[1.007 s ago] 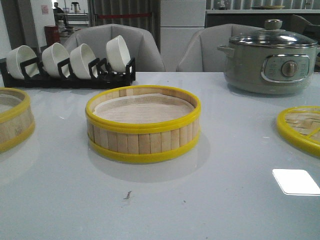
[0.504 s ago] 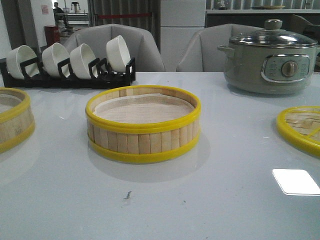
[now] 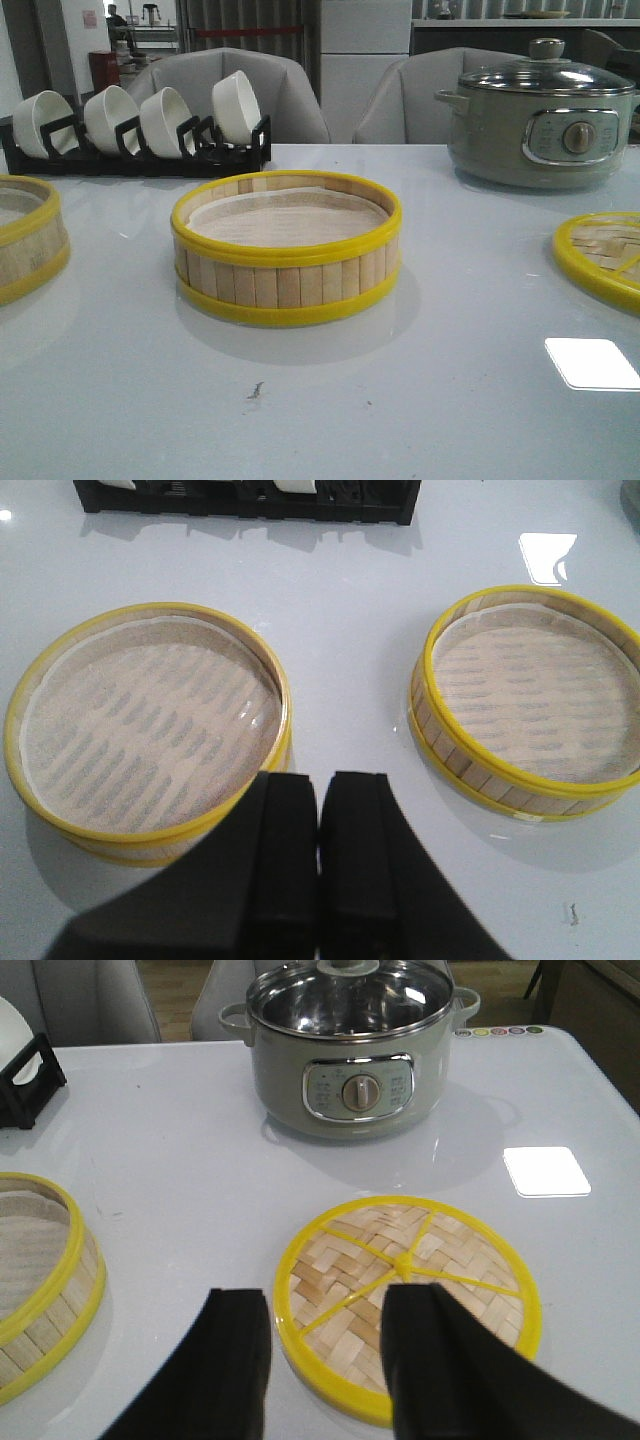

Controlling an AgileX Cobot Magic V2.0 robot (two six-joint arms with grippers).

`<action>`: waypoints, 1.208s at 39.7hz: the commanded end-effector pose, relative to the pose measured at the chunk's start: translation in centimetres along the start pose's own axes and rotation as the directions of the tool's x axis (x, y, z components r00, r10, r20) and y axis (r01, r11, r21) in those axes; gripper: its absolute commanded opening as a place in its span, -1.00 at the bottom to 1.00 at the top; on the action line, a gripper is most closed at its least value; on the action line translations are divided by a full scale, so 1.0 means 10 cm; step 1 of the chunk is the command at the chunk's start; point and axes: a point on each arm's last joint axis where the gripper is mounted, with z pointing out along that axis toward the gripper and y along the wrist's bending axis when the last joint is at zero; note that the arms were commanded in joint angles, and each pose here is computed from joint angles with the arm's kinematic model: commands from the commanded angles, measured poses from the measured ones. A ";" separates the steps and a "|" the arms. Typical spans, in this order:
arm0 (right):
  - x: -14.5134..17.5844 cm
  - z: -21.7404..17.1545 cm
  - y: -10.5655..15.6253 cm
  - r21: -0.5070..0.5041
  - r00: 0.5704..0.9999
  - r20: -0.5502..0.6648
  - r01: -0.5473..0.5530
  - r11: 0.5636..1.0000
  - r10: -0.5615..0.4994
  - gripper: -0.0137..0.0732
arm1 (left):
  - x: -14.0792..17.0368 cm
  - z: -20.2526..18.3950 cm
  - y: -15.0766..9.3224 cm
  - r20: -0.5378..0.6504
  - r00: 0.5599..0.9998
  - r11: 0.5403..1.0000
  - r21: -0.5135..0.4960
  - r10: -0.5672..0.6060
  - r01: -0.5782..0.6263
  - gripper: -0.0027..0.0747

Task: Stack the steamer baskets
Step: 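Lower the left gripper and pinch the yellow rim of that basket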

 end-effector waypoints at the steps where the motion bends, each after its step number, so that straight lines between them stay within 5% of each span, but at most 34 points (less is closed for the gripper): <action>1: -0.20 -0.03 0.03 -0.025 0.992 0.125 0.006 1.000 -0.003 0.22 | -0.13 -0.08 -0.03 0.112 0.994 1.000 0.021 -0.001 -0.002 -0.70; 10: -0.20 -0.03 0.03 -0.025 0.992 0.124 0.006 1.000 -0.003 0.22 | -0.15 -0.08 -0.02 0.135 0.990 0.999 0.003 0.049 -0.050 -0.64; 20: -0.19 -0.03 0.03 -0.022 0.993 0.114 0.006 1.000 -0.003 0.22 | -0.17 0.08 -0.03 0.096 0.994 0.999 0.015 0.043 -0.045 0.25; 48: -0.15 -0.02 0.02 -0.012 0.998 0.070 0.005 1.000 -0.004 0.22 | -0.11 1.91 0.04 -0.234 0.972 1.000 0.002 -0.026 0.028 0.24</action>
